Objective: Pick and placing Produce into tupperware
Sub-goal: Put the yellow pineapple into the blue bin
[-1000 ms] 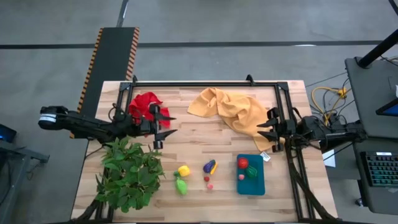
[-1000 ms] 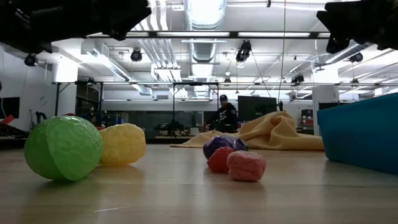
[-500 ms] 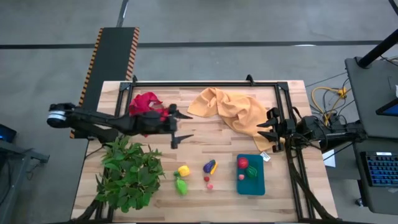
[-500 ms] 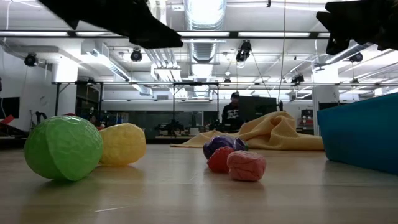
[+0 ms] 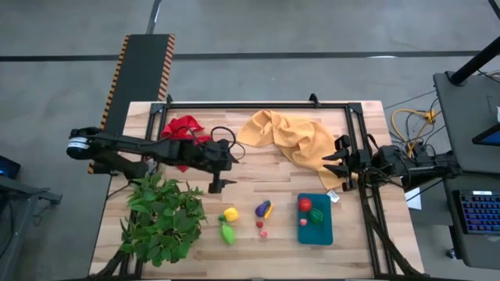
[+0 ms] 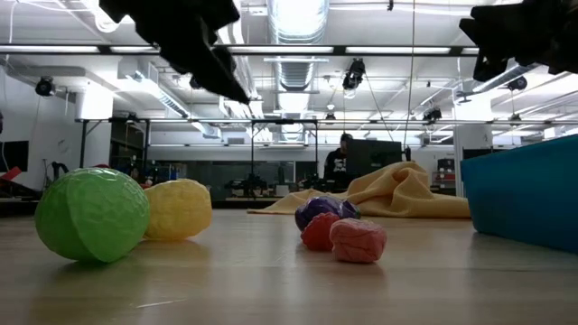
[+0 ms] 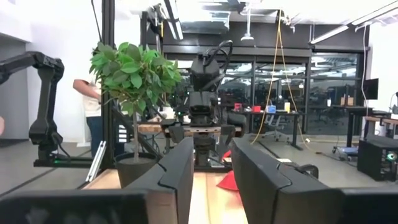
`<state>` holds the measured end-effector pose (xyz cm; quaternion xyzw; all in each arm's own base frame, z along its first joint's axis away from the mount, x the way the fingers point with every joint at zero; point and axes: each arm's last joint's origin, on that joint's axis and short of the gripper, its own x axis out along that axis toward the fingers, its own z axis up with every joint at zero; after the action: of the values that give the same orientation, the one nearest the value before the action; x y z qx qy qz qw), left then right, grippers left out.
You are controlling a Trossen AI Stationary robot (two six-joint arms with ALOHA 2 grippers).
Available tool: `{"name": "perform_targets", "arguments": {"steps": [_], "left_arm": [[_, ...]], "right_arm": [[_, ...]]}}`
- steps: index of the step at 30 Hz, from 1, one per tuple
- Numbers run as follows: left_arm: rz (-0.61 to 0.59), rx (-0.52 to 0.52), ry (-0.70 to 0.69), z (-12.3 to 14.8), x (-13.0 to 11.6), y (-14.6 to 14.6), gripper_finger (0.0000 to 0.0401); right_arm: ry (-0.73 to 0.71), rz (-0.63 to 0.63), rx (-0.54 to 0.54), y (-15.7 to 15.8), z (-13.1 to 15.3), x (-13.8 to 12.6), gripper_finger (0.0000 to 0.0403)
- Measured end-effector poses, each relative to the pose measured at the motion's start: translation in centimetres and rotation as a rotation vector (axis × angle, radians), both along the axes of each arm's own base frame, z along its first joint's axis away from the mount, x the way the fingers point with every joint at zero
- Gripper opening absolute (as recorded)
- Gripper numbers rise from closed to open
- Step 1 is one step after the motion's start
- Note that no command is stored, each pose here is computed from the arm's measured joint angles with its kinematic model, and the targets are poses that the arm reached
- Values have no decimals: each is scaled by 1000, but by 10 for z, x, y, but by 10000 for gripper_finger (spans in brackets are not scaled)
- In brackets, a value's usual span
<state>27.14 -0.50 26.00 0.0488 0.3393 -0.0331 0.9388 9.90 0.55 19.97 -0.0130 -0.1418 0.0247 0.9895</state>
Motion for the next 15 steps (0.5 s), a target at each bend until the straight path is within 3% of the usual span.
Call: {"name": "perform_targets", "arguments": {"steps": [8, 15], "left_arm": [[62, -162, 175, -19, 0, -4, 334], [67, -208, 251, -35, 7, -14, 334]], "right_arm": [[43, 0, -3, 0, -4, 1, 91], [44, -1, -6, 0, -4, 1, 83]]}}
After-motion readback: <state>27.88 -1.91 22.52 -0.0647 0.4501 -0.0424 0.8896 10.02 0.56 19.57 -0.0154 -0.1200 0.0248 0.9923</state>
